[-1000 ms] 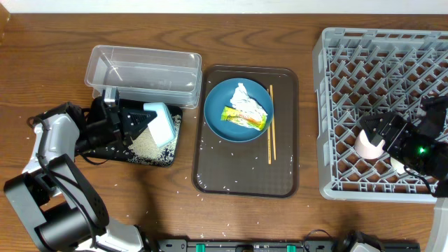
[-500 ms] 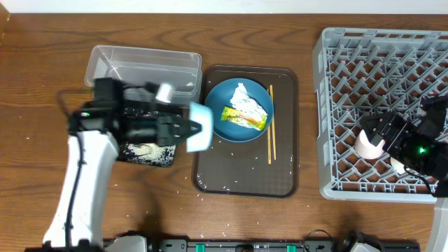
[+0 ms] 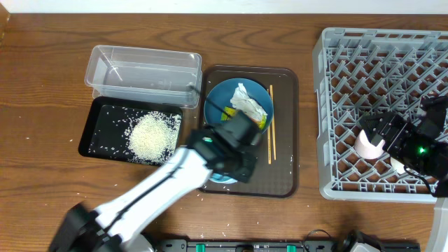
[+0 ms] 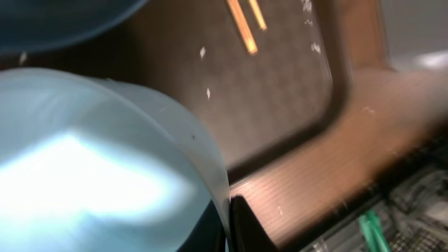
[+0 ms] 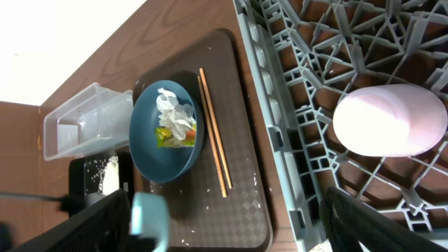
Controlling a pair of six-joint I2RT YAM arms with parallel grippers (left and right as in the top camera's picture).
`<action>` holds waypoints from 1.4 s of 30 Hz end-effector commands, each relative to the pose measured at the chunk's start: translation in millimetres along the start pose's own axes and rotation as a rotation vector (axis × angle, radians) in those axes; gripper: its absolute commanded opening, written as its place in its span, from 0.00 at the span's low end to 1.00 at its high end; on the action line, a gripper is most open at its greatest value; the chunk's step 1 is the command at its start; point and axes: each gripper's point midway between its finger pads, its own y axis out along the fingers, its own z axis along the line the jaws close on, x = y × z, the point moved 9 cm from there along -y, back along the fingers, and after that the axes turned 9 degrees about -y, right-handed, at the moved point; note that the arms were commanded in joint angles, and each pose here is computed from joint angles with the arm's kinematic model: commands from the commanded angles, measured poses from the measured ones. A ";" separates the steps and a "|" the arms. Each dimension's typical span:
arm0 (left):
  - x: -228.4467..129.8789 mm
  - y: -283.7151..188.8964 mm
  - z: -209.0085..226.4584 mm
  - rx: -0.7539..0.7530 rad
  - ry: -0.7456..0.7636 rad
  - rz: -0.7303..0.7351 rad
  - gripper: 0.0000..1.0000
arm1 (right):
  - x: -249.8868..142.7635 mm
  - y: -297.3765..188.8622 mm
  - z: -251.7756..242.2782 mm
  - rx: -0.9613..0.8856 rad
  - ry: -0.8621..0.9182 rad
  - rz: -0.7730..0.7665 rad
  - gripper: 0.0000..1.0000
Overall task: Sort waste into correct bins and load items into the dishwasher rack
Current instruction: 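Set the empty bowl back on the brown tray with left gripper, then grasp the white tissue on the blue plate and drop it in the clear bin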
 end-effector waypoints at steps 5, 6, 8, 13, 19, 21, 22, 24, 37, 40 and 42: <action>6.1 35.6 2.8 0.170 -0.062 -0.018 0.25 | 1.4 -2.1 3.4 0.008 -0.030 -0.008 0.86; 9.4 28.3 -0.6 0.159 -0.063 -0.028 0.32 | 1.5 -2.1 3.1 0.005 -0.030 -0.008 0.86; 15.9 11.1 -8.1 0.141 -0.059 -0.054 0.43 | 1.6 -2.1 2.6 -0.002 -0.031 -0.009 0.86; 37.7 -34.1 -27.0 0.077 0.019 -0.193 0.72 | 1.4 -2.1 1.8 -0.011 -0.030 -0.008 0.86; 85.4 -33.7 -1.0 0.148 0.049 -0.372 0.80 | 1.3 -2.1 1.8 -0.011 -0.029 -0.007 0.86; 102.6 -22.3 10.6 0.147 0.051 -0.391 0.81 | 1.3 -2.1 1.8 -0.011 -0.029 -0.007 0.86; 110.9 -14.1 15.2 0.138 0.068 -0.394 0.80 | 1.3 -2.1 1.8 -0.011 -0.029 -0.007 0.86; 122.7 0.9 23.1 0.134 0.079 -0.397 0.81 | 1.3 -2.1 1.8 -0.011 -0.029 -0.007 0.86; 146.3 75.0 48.1 0.166 0.077 -0.367 0.50 | 1.0 -2.1 1.8 -0.011 -0.027 -0.005 0.86; 149.0 71.5 46.2 0.158 0.078 -0.389 0.19 | 0.9 -2.1 1.8 -0.011 -0.027 -0.005 0.86; 148.5 68.3 45.4 0.156 0.078 -0.391 0.06 | 0.9 -2.1 1.8 -0.011 -0.027 -0.005 0.86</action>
